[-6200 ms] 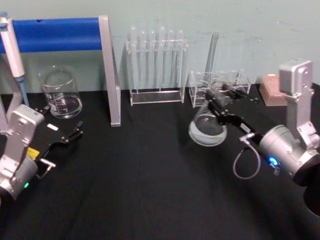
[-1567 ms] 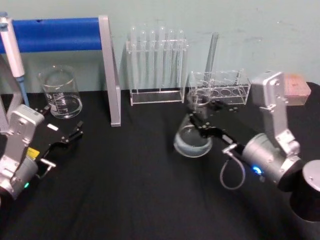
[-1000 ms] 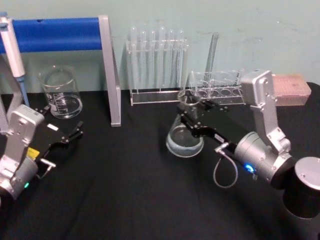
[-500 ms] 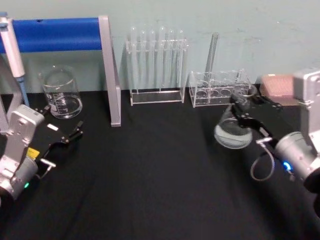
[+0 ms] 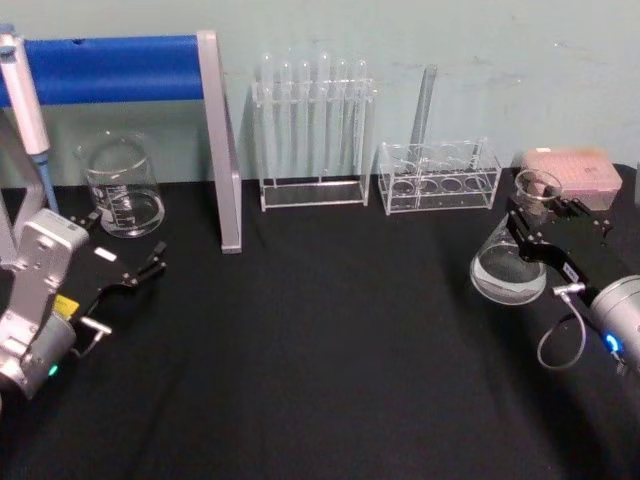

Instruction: Grasp the erlenmeyer flask with one hand, shake it three times, then place it back.

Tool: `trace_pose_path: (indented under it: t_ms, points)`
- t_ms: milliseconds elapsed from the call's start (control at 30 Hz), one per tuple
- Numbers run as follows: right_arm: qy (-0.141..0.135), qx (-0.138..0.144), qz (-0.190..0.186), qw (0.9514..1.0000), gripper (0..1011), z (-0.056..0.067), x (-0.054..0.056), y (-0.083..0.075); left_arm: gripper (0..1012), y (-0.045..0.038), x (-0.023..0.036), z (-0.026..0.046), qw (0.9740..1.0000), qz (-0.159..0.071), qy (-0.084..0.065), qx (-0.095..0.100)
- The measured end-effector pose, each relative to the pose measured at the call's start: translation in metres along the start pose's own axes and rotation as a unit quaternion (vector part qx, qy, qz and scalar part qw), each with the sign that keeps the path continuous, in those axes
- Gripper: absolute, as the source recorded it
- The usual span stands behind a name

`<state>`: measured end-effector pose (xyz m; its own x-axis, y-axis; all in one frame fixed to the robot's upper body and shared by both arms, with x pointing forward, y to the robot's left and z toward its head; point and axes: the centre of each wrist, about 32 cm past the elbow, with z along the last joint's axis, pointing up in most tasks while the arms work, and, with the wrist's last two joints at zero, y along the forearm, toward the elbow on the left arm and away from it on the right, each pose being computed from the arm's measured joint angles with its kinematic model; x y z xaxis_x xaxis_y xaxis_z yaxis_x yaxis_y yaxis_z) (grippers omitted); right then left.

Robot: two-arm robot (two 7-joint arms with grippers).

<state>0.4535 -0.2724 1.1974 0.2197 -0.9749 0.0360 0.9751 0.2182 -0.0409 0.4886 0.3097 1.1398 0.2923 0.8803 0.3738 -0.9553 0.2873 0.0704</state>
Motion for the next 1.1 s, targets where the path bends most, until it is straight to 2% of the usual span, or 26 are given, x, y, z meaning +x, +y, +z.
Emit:
trace_pose_path:
  t_ms: [233, 400, 533, 667, 800, 967, 1100]
  points:
    - [0.000, 0.000, 0.025, 0.9997, 448, 0.000, -0.003, 0.006, 1001, 0.0000, 0.0000, 0.0000, 1.0000, 0.000, 0.000, 0.000]
    - [-0.003, 0.001, 0.069, 0.9976, 447, 0.000, -0.013, 0.016, 1001, 0.0000, 0.0000, 0.0000, 1.0000, 0.000, 0.000, 0.000]
    - [-0.006, 0.003, 0.110, 0.9939, 448, 0.000, -0.023, 0.024, 1001, 0.0000, 0.0000, 0.0000, 1.0000, 0.000, 0.000, 0.000]
    - [-0.009, 0.005, 0.158, 0.9874, 447, 0.000, -0.036, 0.032, 1001, 0.0000, 0.0000, 0.0000, 1.0000, 0.000, 0.000, 0.000]
    - [-0.009, 0.008, 0.187, 0.9823, 448, 0.001, -0.042, 0.037, 1001, 0.0000, 0.0000, 0.0000, 1.0000, 0.000, 0.000, 0.000]
    - [-0.008, 0.011, 0.212, 0.9772, 447, 0.002, -0.047, 0.040, 1001, 0.0000, 0.0000, 0.0000, 1.0000, 0.000, 0.000, 0.000]
    - [-0.008, 0.013, 0.218, 0.9759, 447, 0.002, -0.048, 0.040, 1001, 0.0000, 0.0000, 0.0000, 1.0000, 0.000, 0.000, 0.000]
